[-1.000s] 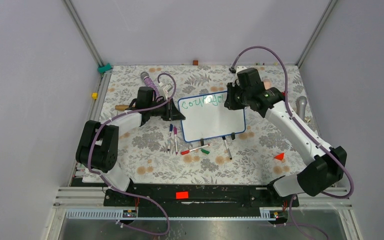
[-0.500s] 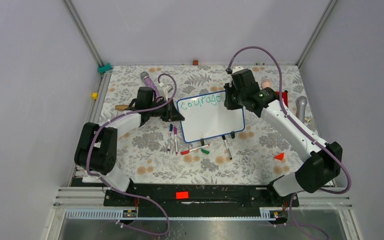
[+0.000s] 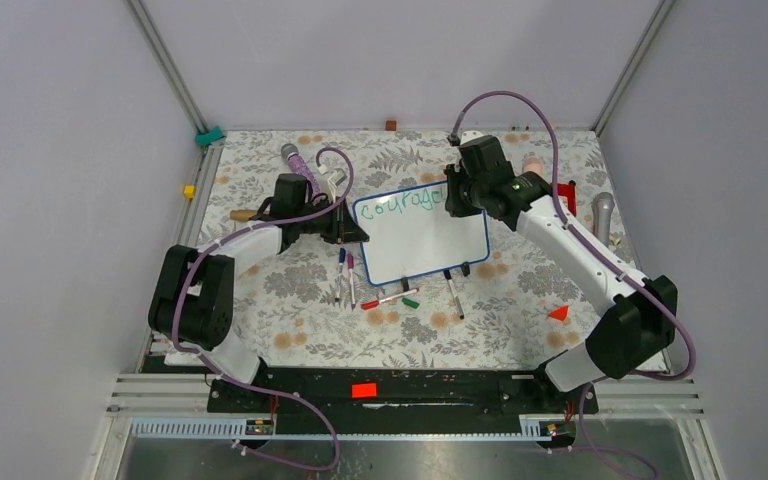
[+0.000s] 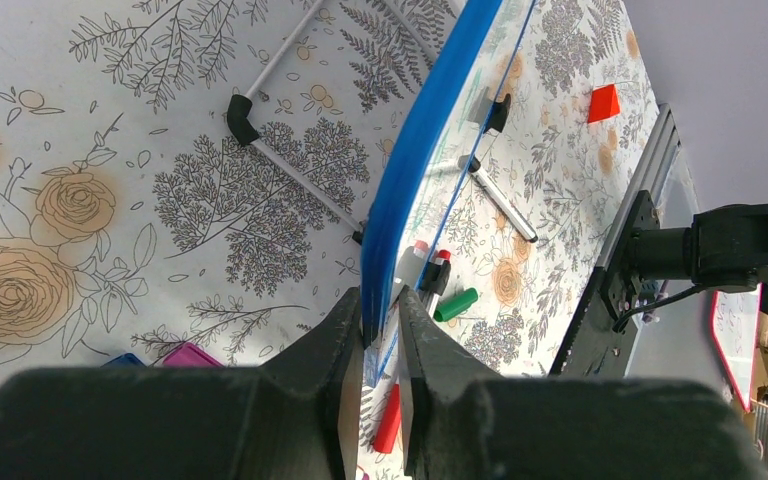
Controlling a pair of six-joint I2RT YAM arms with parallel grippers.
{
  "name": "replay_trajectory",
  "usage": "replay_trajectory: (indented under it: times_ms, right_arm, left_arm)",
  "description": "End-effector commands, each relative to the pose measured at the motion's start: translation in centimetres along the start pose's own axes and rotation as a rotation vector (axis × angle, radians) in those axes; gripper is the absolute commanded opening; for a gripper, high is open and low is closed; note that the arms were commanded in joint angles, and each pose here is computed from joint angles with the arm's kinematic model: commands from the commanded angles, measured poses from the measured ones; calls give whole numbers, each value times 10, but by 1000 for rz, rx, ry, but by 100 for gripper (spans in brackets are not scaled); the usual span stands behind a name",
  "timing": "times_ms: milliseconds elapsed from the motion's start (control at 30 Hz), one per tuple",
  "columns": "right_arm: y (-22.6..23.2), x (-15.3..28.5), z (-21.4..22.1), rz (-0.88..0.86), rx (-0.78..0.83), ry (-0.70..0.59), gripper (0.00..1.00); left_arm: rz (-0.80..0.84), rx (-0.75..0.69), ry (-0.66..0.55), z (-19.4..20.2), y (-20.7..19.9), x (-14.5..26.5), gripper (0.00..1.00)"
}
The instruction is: Write a sentence on the whiteboard
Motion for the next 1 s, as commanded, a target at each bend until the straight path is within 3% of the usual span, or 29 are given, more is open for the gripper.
replay_trajectory:
  times_ms: [0,967]
  right_arm:
    - [8,5,-22,-24,18,-63,0]
    - [15,-10,-16,-38,37,-27,0]
  left_arm:
    - [-58,-30,-12,-8,3,5,0]
    - [-65,-45,-15,-10,1,7,0]
Point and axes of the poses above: each gripper's point midway between its finger pads, its own x axis back along the fingers, its own y axis along the line the jaws close on, z = x × y, the point moved 2 cm from there along x, back along the fingers, and after that the axes turned 1 degree about x, right-handed, at the moved point
